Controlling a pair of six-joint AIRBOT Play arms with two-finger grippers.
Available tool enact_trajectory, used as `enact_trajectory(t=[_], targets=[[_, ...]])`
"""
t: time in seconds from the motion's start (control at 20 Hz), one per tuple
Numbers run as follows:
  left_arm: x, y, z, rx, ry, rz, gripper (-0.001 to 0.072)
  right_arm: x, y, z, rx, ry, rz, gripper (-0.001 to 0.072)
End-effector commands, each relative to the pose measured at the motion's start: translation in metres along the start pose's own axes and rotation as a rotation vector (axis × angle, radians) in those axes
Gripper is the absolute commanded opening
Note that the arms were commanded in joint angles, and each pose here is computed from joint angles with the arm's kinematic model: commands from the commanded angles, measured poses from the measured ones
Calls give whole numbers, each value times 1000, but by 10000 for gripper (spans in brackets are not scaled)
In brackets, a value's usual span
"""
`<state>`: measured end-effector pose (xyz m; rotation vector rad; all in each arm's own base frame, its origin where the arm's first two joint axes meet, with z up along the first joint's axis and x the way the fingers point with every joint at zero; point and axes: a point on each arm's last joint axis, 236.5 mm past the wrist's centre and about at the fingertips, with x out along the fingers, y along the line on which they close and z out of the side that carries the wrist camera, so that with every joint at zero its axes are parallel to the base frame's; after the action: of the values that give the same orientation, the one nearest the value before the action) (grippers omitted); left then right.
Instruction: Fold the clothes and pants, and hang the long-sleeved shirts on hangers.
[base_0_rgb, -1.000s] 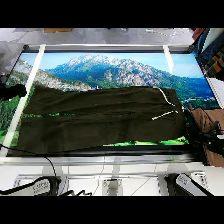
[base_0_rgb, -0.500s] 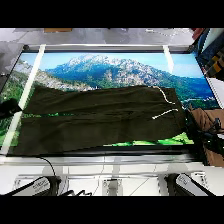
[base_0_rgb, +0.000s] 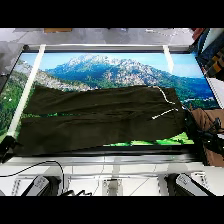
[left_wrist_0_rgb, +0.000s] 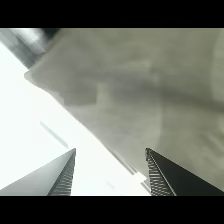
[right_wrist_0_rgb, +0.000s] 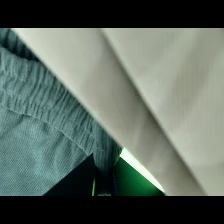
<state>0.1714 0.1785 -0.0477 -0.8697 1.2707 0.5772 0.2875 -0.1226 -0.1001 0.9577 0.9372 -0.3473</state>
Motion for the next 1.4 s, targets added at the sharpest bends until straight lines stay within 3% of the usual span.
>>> enact_trajectory(t=[0.0, 0.1, 0.2, 0.6, 0.8, 0.95, 1.05, 1.35], targets=[[10, 38, -7, -103, -75, 19, 496, 0, 0, 0, 1, 1, 1, 42], [19, 51, -11, -165, -91, 22, 513, 0, 0, 0, 1, 1, 1, 42], [26, 51, -1, -206, -157, -8, 583, 0, 0, 0, 1, 0, 1, 42], [48, 27, 34, -141, -293, -150, 577, 0, -4, 4, -12, -15, -19, 42], [58, 16, 30, -175, -253, -213, 529, -1, 0, -2, -16, 12, -3, 41], [54, 14, 32, -171, -259, -219, 267, -11, 12, -4, -43, 10, 23, 41], [42, 8, 39, -174, -305, -239, 20, -25, 21, -3, -94, -10, 32, 40], [-37, -27, 76, -37, -523, -317, 17, -86, 17, -23, -229, -20, -117, 40]])
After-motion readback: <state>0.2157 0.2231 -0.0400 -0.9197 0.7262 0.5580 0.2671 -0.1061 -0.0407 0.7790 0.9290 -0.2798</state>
